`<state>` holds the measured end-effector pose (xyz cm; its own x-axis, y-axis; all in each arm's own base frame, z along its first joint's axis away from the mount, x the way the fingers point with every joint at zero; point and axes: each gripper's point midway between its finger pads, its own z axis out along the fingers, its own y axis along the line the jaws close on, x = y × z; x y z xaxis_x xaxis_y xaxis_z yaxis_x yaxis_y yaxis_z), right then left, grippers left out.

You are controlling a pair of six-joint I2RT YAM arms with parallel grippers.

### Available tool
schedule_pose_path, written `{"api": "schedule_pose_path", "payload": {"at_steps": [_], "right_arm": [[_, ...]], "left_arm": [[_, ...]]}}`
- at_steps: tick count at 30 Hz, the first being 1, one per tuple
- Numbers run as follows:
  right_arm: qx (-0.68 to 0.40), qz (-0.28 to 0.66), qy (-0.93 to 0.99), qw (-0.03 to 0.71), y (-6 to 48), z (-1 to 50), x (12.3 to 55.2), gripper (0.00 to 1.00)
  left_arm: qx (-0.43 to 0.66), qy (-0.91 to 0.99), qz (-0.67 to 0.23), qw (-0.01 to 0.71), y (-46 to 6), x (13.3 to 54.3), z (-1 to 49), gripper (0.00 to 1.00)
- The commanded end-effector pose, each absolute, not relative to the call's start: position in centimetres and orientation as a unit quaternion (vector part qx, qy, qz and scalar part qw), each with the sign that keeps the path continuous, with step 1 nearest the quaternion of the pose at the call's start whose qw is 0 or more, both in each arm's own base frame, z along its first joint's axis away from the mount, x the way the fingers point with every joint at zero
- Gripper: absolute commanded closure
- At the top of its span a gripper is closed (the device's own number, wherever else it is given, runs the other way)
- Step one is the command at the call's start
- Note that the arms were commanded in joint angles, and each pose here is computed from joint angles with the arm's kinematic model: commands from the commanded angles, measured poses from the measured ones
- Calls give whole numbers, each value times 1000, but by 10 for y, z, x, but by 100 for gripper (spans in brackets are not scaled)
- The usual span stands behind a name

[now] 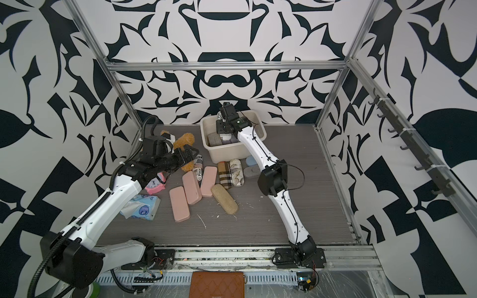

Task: Put the glasses cases into the storage boxes
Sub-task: Place the glasses case in the storage box, then pick up the glasses case at the center of the board.

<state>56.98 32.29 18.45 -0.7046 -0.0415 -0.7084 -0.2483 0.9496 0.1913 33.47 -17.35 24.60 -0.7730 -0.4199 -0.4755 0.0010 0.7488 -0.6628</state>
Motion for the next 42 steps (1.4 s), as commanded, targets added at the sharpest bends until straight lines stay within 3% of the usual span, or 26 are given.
{"api": "schedule_pose_path", "payload": {"at_steps": [1,6,11,13,23,30,36,42], "right_arm": [[-76,149,908,384,312,209,567,38],[-87,143,918,359,313,175,564,35],[-91,141,922,348,313,172,560,14],[-90,139,919,357,310,184,559,11],[-108,102,879,454,289,306,527,10],[-144,80,857,488,278,343,447,14],[-140,108,868,464,241,289,359,14],[-172,172,900,361,231,199,281,12]], "left_arm": [[-116,879,-345,307,-178,334,247,1],[-110,879,-348,308,-179,334,249,1],[-110,879,-346,308,-179,334,248,1],[-108,879,-349,307,-180,334,249,1],[-85,874,-374,298,-191,330,256,1],[-76,863,-428,259,-217,322,240,1],[-8,871,-469,144,-266,307,225,1],[-13,870,-467,161,-262,306,230,1]]}}
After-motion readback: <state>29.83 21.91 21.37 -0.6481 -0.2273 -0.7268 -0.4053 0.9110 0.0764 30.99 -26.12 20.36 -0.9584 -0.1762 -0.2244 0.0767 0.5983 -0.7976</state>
